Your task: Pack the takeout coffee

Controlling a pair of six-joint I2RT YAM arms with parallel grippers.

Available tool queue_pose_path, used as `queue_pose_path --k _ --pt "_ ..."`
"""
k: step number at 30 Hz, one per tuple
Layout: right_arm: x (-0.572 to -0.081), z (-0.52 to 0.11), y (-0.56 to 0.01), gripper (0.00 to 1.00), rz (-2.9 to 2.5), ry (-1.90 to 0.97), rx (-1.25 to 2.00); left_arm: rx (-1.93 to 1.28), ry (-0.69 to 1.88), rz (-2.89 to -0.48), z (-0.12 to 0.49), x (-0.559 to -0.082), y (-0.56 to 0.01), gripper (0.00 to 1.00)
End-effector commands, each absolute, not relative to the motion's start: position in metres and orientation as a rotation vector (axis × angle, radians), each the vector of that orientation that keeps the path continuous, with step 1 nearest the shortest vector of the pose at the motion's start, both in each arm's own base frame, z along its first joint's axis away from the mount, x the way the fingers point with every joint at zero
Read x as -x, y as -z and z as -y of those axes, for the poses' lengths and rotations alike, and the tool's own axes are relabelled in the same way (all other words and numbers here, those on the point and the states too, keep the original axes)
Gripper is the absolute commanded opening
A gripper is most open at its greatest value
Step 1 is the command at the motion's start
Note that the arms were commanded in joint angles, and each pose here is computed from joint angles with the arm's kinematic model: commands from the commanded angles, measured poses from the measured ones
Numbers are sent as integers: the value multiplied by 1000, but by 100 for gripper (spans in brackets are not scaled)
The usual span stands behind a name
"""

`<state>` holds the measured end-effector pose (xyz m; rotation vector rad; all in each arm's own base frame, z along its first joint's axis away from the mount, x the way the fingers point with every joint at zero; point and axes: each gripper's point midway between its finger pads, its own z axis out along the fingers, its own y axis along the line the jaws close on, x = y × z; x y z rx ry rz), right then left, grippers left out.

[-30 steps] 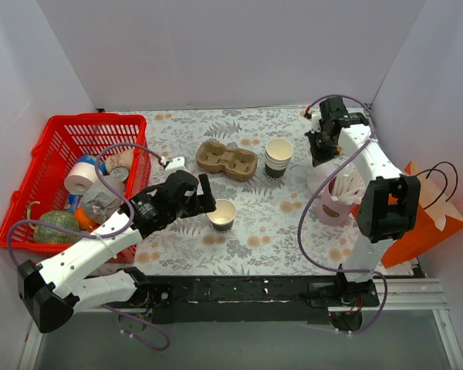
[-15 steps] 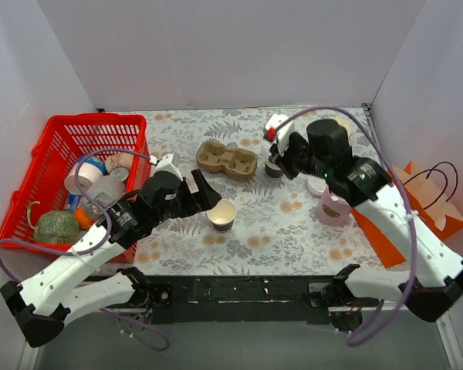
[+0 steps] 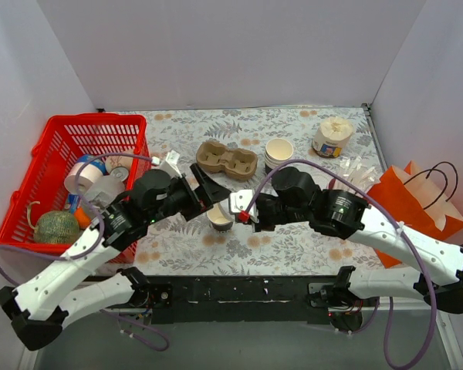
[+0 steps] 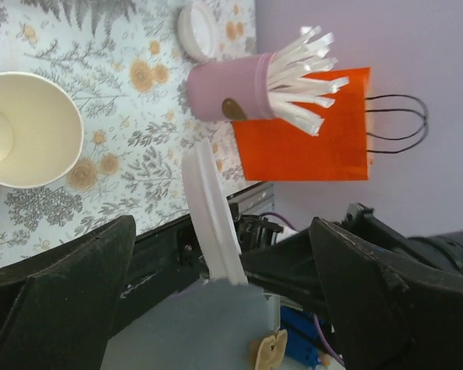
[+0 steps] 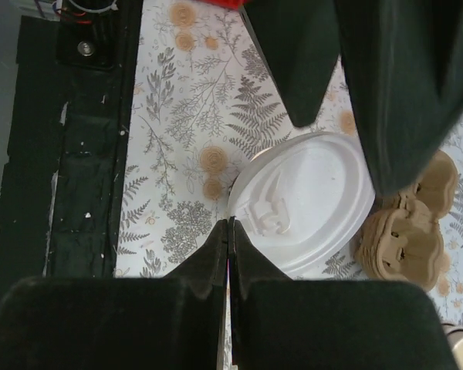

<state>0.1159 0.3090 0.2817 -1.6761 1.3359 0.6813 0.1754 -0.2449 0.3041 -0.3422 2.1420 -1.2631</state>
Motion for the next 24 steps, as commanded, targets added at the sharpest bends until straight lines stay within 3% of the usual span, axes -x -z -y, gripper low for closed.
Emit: queue_pose_path --k 1,2,5,6,8,10,11,15,17,18,19,20,23,24 --pt "-110 -326 -295 1 -1232 -698 1704 300 1225 -2306 269 -180 -274 98" --pt "-110 -327 -294 1 -1232 -699 1707 311 1186 -2333 267 -182 -269 97" --pt "-106 -327 -291 1 -1226 -717 1731 339 1128 -2367 267 -188 -255 78" --pt "-105 -326 -287 1 -1233 -718 1743 343 1128 -2369 268 -188 -254 64" --pt "-104 -325 -278 1 -1255 -718 1765 367 1108 -2369 265 -190 -250 50" --pt "-105 -324 -268 1 -1287 -710 1776 398 1092 -2375 263 -190 -245 27" --pt "-105 -324 -264 1 -1301 -703 1781 409 1081 -2378 261 -190 -243 21" --pt "-110 -326 -260 1 -1327 -691 1751 469 1048 -2405 256 -189 -236 1" --pt "-113 -327 -254 1 -1332 -671 1741 510 1047 -2432 255 -185 -233 0" --pt "-115 -327 -252 7 -1336 -653 1734 528 1044 -2438 255 -185 -232 0" --pt "-121 -329 -252 27 -1343 -620 1700 549 1040 -2443 254 -184 -231 0" --pt "-124 -327 -248 36 -1351 -599 1689 620 1031 -2455 251 -183 -229 0" --pt "-129 -329 -256 53 -1322 -545 1614 787 951 -2426 237 -189 -226 0" --pt "-127 -332 -255 70 -1290 -533 1604 834 934 -2411 234 -191 -227 0"
